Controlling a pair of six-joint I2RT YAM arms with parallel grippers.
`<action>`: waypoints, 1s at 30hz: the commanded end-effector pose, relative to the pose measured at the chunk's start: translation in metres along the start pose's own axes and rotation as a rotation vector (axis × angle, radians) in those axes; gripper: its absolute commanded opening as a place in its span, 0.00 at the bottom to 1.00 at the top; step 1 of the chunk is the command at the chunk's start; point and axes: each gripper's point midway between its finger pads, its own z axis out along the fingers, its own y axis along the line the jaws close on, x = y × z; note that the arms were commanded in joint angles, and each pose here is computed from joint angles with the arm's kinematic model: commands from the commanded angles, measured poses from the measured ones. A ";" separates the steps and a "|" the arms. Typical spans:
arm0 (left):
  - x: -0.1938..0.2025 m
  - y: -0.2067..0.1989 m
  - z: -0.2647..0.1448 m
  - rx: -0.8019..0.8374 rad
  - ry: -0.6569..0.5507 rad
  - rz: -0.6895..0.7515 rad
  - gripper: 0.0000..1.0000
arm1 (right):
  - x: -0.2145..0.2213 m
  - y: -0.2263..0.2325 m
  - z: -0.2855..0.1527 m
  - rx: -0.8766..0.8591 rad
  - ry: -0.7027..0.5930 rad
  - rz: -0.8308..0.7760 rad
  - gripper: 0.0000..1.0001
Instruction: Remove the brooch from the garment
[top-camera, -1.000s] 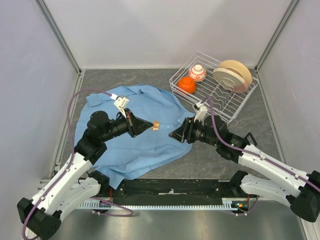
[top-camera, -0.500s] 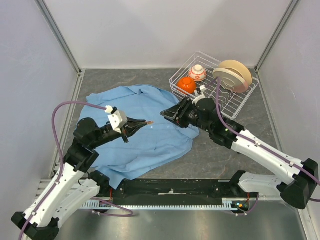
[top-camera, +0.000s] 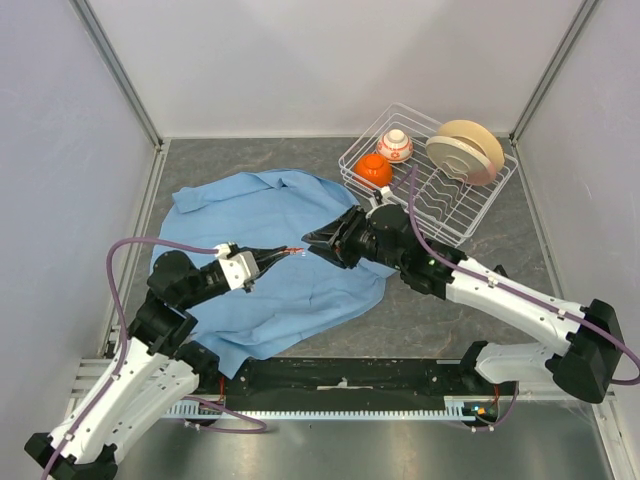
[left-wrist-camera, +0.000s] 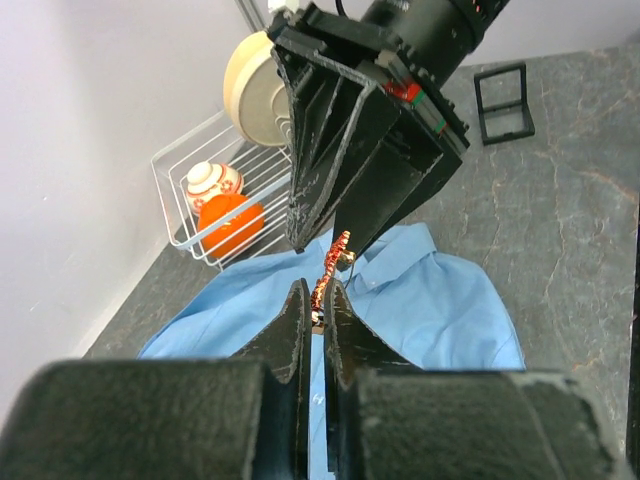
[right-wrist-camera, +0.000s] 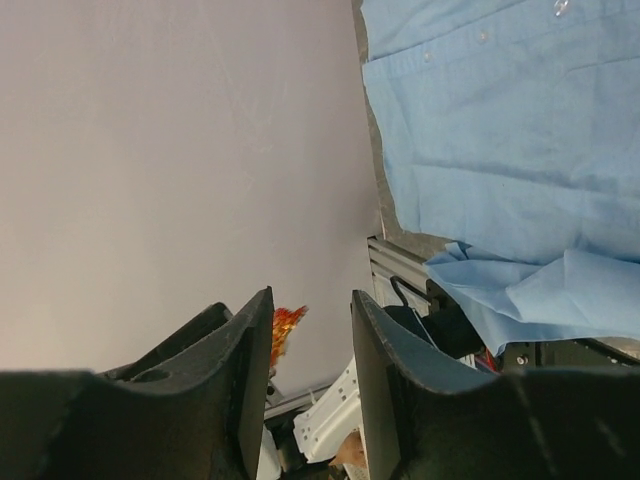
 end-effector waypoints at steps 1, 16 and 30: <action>-0.008 0.008 -0.001 -0.037 -0.052 0.144 0.02 | 0.008 0.023 -0.003 -0.068 0.012 0.058 0.45; 0.003 0.018 -0.001 -0.093 -0.017 0.192 0.02 | 0.030 0.019 0.005 -0.072 0.088 0.110 0.38; 0.008 0.016 -0.001 -0.091 -0.008 0.210 0.02 | 0.039 0.014 0.011 -0.066 0.119 0.133 0.27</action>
